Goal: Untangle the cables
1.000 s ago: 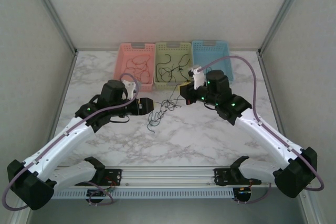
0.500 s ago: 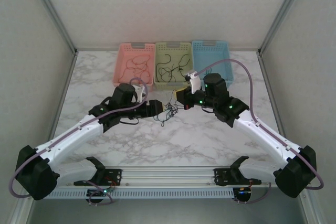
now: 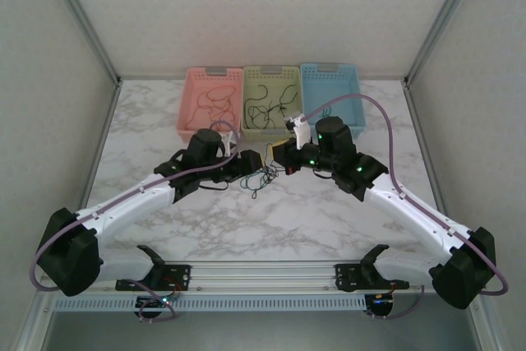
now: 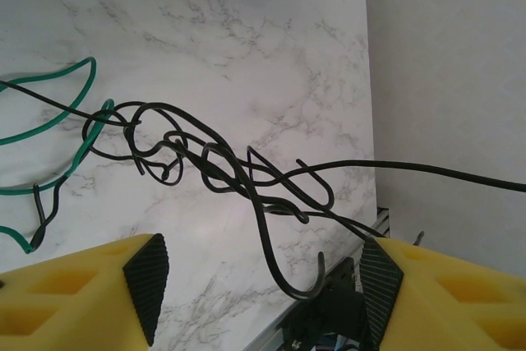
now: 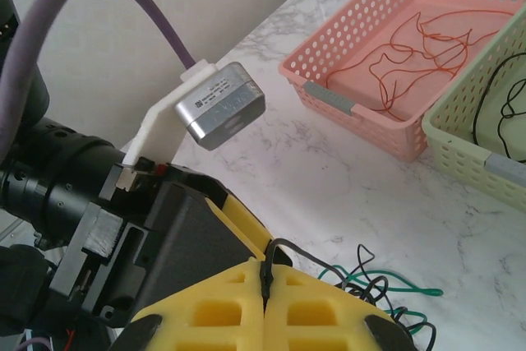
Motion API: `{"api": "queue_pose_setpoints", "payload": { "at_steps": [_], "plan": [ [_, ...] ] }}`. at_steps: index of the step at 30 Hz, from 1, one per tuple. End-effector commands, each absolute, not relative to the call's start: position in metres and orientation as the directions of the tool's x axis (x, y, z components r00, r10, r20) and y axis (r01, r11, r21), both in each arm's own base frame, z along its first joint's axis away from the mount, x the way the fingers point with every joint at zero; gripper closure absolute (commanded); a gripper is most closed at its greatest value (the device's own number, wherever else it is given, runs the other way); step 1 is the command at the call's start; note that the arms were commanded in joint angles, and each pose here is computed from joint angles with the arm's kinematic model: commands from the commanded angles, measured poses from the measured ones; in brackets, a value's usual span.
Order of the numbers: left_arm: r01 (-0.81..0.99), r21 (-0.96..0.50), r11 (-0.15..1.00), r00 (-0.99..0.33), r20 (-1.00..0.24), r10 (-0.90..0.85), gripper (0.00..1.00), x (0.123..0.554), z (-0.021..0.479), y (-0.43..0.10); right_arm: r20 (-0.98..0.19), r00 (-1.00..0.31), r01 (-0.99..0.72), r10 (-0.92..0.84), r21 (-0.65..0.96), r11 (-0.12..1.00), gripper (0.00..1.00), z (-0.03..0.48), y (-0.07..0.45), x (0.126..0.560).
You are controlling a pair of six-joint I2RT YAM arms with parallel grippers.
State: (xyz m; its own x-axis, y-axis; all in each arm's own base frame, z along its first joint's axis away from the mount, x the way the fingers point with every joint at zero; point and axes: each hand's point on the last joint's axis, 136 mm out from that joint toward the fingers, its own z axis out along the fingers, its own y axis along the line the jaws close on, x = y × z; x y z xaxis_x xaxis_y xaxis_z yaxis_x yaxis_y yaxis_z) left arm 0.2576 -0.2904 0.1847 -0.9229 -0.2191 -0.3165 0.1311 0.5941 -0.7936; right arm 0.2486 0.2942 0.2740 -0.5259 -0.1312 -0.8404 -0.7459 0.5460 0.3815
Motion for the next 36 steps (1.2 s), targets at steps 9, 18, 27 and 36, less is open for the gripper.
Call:
{"api": "queue_pose_setpoints", "payload": {
  "at_steps": [9,18,27,36],
  "plan": [
    [0.123,-0.807,0.578,-0.936,-0.287,-0.202,0.58,0.264,0.167,-0.314,-0.863,-0.49,-0.768,-0.119,0.363,0.528,1.0,0.287,0.296,0.242],
    [0.135,-0.743,0.655,-0.923,-0.335,-0.189,1.0,0.258,0.162,-0.296,-0.894,-0.428,-0.736,-0.132,0.26,0.626,1.0,0.295,0.273,0.25],
    [0.135,-0.603,0.786,-0.893,-0.419,-0.168,1.0,0.244,0.169,-0.244,-0.931,-0.354,-0.594,-0.093,0.147,0.791,1.0,0.318,0.219,0.271],
    [0.038,-0.49,0.871,-0.836,-0.493,-0.24,1.0,0.241,0.196,-0.161,-0.928,-0.369,-0.149,0.059,0.122,0.981,1.0,0.315,0.102,0.31]
  ]
}}
